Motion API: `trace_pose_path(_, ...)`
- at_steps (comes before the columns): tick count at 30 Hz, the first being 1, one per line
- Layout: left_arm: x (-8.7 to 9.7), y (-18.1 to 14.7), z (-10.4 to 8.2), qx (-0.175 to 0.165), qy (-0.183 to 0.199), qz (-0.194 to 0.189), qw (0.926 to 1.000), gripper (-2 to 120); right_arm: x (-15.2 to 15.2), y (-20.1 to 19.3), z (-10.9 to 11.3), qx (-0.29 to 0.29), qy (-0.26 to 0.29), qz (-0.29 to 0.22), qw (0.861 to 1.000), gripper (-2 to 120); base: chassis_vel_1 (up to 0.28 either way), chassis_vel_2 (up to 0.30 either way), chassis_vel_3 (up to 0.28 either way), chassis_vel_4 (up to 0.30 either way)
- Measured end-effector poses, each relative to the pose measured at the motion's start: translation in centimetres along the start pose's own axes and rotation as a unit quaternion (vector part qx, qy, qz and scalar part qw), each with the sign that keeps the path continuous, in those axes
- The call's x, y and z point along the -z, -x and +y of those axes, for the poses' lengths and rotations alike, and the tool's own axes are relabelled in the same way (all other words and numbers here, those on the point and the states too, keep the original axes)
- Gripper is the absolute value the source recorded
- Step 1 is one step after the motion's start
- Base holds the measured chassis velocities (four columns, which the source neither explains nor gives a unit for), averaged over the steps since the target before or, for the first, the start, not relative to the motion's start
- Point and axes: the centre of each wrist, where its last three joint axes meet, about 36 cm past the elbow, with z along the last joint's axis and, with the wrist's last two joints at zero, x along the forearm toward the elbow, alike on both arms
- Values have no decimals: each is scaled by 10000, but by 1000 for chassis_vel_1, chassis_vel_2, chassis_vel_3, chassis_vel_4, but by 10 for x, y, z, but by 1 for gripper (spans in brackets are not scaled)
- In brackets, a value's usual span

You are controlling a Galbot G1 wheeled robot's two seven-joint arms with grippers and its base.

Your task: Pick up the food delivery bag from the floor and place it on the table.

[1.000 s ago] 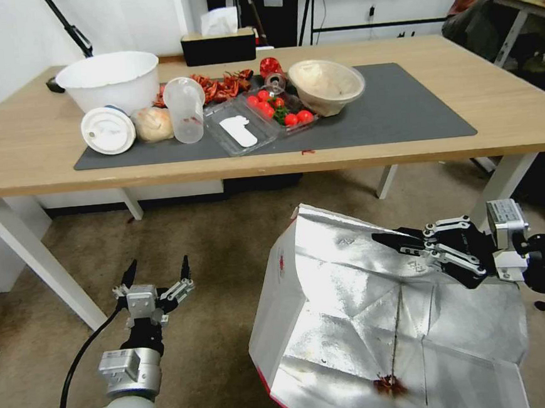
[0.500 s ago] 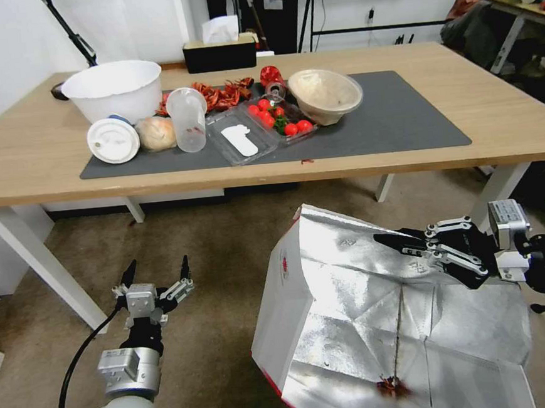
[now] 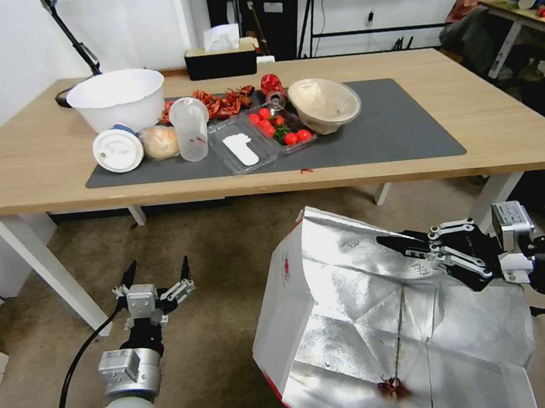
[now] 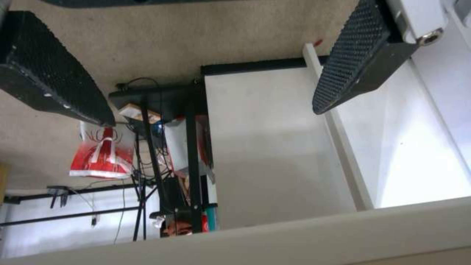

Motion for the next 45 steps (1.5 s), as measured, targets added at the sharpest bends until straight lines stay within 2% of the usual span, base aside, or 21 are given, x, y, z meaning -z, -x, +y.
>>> trace_pose_path(45, 5, -2, 2, -10, 36, 7, 10000, 100, -12, -4, -2, 79, 134, 0, 9999, 0, 0, 0, 0, 0)
